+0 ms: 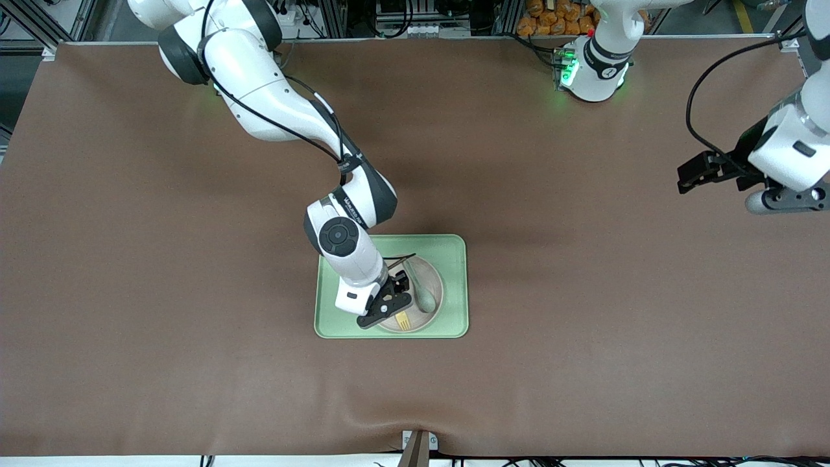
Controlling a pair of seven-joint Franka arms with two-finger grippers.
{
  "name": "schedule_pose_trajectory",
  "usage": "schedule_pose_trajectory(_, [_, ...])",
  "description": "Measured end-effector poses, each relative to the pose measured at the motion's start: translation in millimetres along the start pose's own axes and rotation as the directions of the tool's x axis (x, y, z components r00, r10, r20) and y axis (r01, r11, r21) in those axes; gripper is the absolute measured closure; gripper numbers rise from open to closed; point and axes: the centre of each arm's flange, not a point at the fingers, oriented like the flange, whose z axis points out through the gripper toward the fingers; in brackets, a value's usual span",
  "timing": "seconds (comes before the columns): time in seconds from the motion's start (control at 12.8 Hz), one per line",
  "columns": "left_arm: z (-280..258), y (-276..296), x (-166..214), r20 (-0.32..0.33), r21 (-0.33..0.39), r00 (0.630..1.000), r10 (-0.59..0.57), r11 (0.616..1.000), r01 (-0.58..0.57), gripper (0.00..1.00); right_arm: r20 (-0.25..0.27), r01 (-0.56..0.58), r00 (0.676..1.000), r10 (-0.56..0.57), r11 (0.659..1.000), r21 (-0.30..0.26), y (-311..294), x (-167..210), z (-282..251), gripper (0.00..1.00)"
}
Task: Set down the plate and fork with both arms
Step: 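Lower the right gripper over the yellow fork while the left gripper withdraws, then grasp the yellow fork with the right gripper and lift it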
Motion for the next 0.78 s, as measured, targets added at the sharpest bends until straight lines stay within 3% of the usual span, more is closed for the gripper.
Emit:
schedule_pose_trajectory(0.31, [-13, 3, -14, 0.01, 0.006, 0.993, 0.116, 0.993, -0.116, 0.0, 0.006, 0.0, 1.0, 0.0, 1.0, -0.001, 0, -2, 5, 0.4])
schedule_pose_trajectory(0.78, [-15, -3, -13, -0.007, -0.004, 0.993, 0.116, 0.993, -0.116, 0.0, 0.02, 0.0, 1.0, 0.0, 1.0, -0.003, -7, -7, 15, 0.44])
